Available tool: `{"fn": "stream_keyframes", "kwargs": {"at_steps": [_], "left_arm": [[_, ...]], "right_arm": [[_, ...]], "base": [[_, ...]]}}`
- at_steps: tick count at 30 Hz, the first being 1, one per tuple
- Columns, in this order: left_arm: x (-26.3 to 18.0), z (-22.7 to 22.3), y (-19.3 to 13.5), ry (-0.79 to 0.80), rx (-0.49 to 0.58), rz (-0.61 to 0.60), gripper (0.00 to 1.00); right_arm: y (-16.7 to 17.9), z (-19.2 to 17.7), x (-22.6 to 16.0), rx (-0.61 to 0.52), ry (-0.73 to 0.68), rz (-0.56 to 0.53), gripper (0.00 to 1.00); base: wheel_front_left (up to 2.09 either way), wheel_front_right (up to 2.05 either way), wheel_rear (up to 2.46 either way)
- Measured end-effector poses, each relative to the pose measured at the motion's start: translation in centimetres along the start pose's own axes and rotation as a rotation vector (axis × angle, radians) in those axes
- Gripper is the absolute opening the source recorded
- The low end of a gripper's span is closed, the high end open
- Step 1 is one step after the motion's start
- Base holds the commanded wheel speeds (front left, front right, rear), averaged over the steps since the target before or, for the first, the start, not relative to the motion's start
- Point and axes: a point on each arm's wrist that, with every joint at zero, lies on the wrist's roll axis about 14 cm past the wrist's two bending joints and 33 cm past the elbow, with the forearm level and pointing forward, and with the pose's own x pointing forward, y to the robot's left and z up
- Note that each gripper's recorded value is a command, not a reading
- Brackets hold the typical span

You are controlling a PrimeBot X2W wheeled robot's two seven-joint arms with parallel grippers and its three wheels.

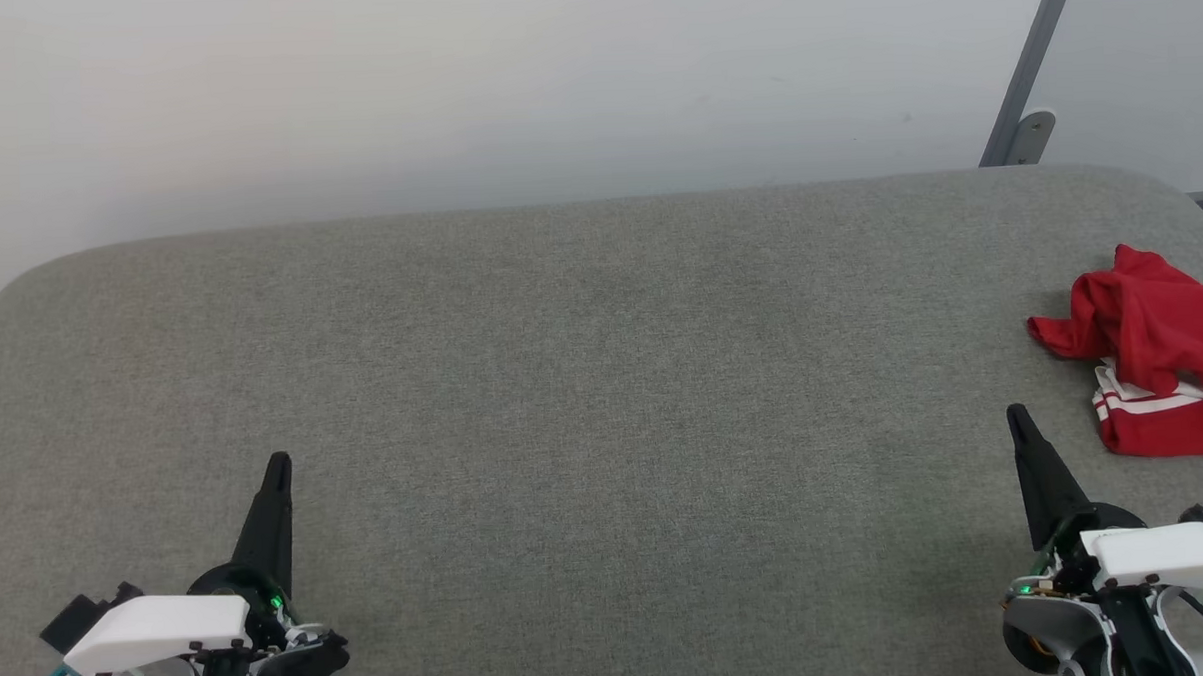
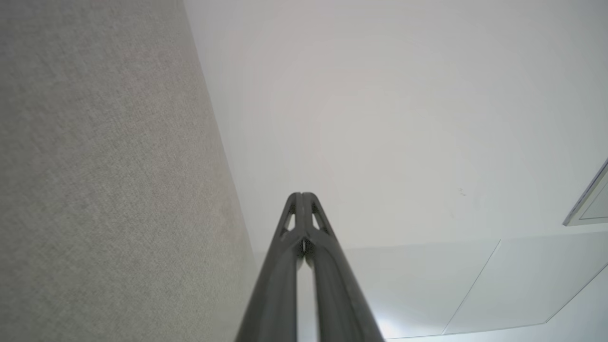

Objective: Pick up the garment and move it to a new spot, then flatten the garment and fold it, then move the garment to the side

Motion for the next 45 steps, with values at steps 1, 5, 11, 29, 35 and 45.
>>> {"fn": "stream_keyframes", "kwargs": {"at_steps": [1,5,11,29,35,45], "left_arm": [[0.09,-0.02,-0.10,0.000,-0.006,-0.003,0.00],[0.19,-0.10,-0.09,0.005,-0.037,-0.003,0.00],[0.36,-0.19,-0.23,0.010,-0.054,-0.008,0.00],[0.36,-0.15,-0.22,0.008,-0.057,-0.008,0.00],[0.35,-0.14,-0.22,0.008,-0.058,-0.008,0.00],[0.35,-0.14,-0.21,0.008,-0.058,-0.008,0.00]], "right_arm": [[0.03,-0.02,0.03,0.008,0.000,0.001,0.00],[0.15,-0.05,0.11,0.033,0.002,0.006,0.00],[0.38,-0.12,0.28,0.052,0.004,0.014,0.00],[0.38,-0.13,0.28,0.052,0.004,0.014,0.00],[0.38,-0.13,0.28,0.052,0.004,0.014,0.00],[0.39,-0.13,0.28,0.052,0.004,0.014,0.00]], "base": [[0.00,0.00,0.00],[0.00,0.00,0.00],[0.00,0.00,0.00],[0.00,0.00,0.00],[0.00,0.00,0.00],[0.00,0.00,0.00]]}}
